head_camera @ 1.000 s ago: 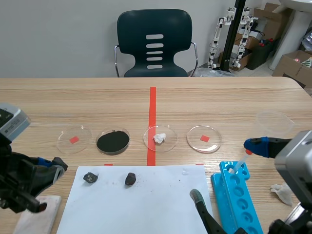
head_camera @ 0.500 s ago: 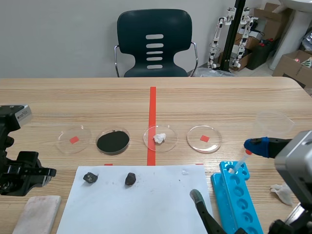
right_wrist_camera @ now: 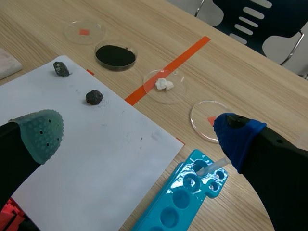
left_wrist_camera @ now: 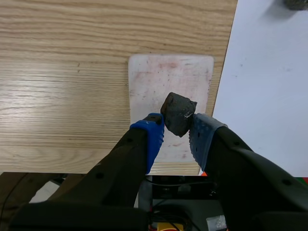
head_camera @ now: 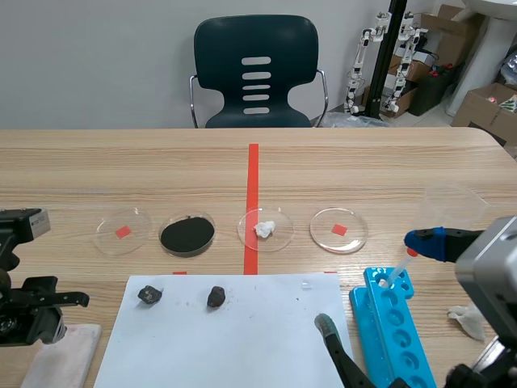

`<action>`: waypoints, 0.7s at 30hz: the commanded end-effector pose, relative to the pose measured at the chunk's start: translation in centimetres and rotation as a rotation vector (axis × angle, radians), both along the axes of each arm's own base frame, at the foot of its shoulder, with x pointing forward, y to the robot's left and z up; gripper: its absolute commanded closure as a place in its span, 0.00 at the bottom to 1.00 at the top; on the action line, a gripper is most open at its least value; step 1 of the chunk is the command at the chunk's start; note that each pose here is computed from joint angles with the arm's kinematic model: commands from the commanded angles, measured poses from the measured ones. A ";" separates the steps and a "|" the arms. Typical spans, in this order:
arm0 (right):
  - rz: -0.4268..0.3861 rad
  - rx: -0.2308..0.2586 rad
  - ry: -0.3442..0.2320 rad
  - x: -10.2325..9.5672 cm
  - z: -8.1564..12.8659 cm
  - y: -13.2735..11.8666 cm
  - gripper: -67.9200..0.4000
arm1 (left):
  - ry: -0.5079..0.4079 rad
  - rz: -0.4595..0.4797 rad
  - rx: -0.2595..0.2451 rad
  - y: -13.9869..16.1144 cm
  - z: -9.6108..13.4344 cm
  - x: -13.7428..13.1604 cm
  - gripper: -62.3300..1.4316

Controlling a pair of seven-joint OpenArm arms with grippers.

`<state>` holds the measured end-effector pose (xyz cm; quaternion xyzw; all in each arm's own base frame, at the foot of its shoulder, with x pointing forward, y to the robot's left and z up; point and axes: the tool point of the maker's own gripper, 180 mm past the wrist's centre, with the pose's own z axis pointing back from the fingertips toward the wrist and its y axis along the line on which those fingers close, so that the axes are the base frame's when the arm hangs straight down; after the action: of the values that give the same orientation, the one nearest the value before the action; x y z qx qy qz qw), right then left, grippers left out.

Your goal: Rub the mineral on the streak plate

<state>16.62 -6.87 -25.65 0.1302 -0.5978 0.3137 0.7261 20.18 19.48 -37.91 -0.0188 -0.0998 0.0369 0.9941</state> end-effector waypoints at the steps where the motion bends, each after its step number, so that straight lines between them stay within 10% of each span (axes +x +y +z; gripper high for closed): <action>1: 0.004 0.005 -0.029 0.4 0.7 -0.2 0.00 | -0.015 -0.003 0.003 0.0 0.2 0.6 0.80; 21: 0.004 0.005 -0.029 0.4 0.7 -0.2 0.00 | 0.013 0.031 0.010 0.0 -2.4 1.2 0.80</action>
<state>16.62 -6.87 -25.65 0.1302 -0.5978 0.3137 0.7261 20.90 19.86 -40.48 -0.0076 -0.0847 0.0522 0.9950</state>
